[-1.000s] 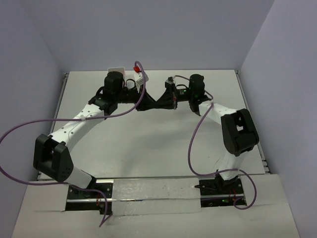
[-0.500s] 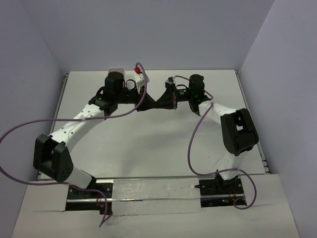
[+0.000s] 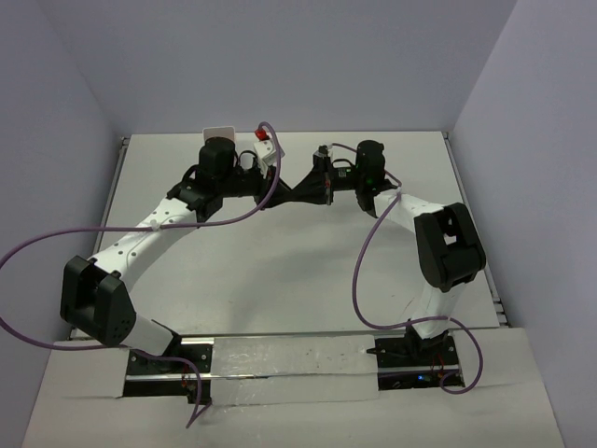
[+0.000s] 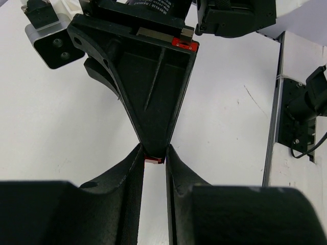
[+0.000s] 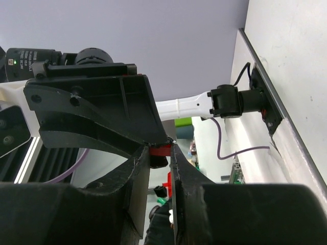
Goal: Sort the legos into containers by color
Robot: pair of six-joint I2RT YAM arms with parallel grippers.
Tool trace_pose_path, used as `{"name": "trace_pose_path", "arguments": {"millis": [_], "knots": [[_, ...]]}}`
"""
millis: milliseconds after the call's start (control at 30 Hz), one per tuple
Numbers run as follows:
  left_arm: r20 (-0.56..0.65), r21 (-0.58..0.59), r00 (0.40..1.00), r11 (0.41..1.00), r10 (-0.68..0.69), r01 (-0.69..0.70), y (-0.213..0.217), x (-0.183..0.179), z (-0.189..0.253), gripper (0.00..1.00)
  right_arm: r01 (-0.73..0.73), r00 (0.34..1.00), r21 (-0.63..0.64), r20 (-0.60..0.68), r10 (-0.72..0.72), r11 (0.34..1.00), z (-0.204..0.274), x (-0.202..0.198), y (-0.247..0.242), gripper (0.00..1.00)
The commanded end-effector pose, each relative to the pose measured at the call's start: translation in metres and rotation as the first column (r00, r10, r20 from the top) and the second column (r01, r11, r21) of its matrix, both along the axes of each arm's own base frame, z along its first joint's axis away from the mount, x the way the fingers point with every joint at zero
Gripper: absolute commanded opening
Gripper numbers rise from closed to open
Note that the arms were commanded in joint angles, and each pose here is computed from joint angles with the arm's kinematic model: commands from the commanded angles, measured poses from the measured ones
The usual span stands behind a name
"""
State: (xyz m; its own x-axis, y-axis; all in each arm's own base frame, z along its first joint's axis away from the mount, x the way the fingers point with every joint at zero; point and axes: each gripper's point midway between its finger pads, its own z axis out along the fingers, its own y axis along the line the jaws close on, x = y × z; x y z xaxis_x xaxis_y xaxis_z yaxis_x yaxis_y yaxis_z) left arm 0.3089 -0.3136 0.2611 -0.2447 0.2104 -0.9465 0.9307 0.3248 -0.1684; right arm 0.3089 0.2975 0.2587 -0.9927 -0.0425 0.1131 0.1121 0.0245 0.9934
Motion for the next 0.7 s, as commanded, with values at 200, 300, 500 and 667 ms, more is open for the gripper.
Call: {"name": "trace_pose_path", "arguments": {"millis": [200,300,500,667], "knots": [[-0.006,0.022,0.999,0.999,0.032,-0.032,0.005,0.011,-0.004,0.16,-0.087,0.994,0.030,0.068,0.084,0.996,0.015,-0.016,-0.003,0.14],[-0.004,0.013,0.999,0.999,0.044,-0.044,0.006,0.012,-0.002,0.15,-0.088,0.994,0.032,0.068,0.086,0.996,0.016,-0.017,-0.004,0.12],[-0.009,0.008,0.998,0.998,0.061,-0.060,0.006,0.014,0.001,0.36,-0.088,0.994,0.032,0.068,0.086,0.996,0.017,-0.019,-0.003,0.10],[-0.013,-0.011,0.996,0.996,0.087,-0.087,0.012,0.019,0.007,0.39,-0.084,0.995,0.032,0.065,0.082,0.996,0.016,-0.018,-0.004,0.09]]}}
